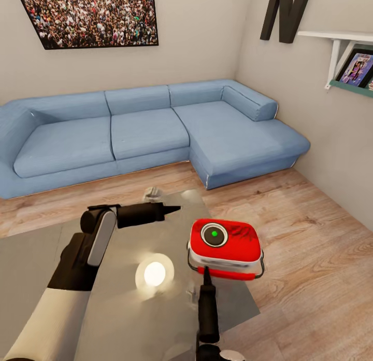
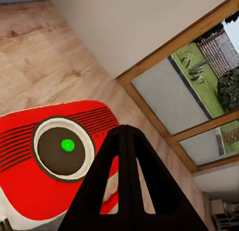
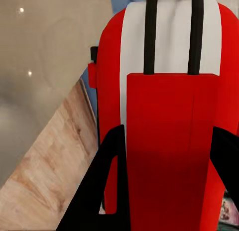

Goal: Turn on the radio receiver that's on the table in the living room.

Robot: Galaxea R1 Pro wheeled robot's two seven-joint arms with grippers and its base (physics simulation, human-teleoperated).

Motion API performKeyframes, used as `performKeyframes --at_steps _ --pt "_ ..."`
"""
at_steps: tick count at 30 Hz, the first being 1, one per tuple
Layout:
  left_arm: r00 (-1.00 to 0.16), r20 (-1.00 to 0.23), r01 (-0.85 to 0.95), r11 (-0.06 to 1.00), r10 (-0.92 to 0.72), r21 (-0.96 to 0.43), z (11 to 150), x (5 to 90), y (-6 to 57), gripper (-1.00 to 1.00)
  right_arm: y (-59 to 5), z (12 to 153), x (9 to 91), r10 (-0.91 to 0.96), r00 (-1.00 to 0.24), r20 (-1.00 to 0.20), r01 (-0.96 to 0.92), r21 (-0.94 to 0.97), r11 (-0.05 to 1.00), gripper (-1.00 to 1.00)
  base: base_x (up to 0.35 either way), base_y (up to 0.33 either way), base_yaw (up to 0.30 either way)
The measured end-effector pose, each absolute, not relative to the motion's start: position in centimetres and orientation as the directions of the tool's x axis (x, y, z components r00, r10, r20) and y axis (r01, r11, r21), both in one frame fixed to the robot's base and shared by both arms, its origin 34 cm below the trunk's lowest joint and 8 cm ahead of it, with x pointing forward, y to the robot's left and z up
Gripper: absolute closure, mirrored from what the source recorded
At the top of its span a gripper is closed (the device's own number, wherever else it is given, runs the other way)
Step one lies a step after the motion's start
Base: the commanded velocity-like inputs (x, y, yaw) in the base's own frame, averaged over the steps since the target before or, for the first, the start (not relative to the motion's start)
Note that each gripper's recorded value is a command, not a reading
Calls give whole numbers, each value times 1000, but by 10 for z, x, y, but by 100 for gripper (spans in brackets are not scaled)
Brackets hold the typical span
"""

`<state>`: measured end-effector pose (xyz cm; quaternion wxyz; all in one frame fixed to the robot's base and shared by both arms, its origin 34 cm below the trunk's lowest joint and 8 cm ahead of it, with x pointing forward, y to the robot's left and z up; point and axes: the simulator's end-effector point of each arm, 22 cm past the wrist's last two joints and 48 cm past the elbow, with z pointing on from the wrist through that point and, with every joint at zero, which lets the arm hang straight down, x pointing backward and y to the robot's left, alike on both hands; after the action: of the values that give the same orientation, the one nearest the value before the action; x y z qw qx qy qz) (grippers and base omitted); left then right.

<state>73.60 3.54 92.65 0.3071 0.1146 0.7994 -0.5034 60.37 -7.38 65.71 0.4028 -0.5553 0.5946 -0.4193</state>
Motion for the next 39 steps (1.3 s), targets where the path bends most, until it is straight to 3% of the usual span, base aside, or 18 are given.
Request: performKeyframes --at_steps 8,11,13,19,22,28,33,39 --pt "-824 -548 421 493 -142 -761 898 740 59 100 -106 693 652 -957 -242 -162 -368 -897 245 100 0 0 0" --pt "-857 -496 367 511 -139 -777 871 737 64 100 -142 745 686 -877 -383 -290 -417 -793 444 100 0 0 0" --pt "-867 -479 347 523 -137 -778 860 736 70 100 -155 761 698 -863 -406 -300 -422 -776 469 100 0 0 0" --pt "-895 -424 279 568 -137 -774 824 733 94 100 -175 757 712 -777 -514 -363 -518 -592 618 100 0 0 0" --pt "-903 -401 236 601 -156 -764 792 733 110 100 -184 778 736 -653 -631 -419 -542 -364 757 100 0 0 0" --pt "-911 -381 202 637 -157 -744 760 727 122 100 -171 810 753 -537 -670 -513 -567 -114 816 100 0 0 0" --pt "-917 -365 180 653 -159 -736 740 722 126 100 -154 838 755 -466 -680 -567 -606 76 792 100 0 0 0" --pt "-916 -364 170 661 -167 -731 728 719 129 100 -147 845 753 -456 -679 -575 -622 120 774 100 0 0 0"
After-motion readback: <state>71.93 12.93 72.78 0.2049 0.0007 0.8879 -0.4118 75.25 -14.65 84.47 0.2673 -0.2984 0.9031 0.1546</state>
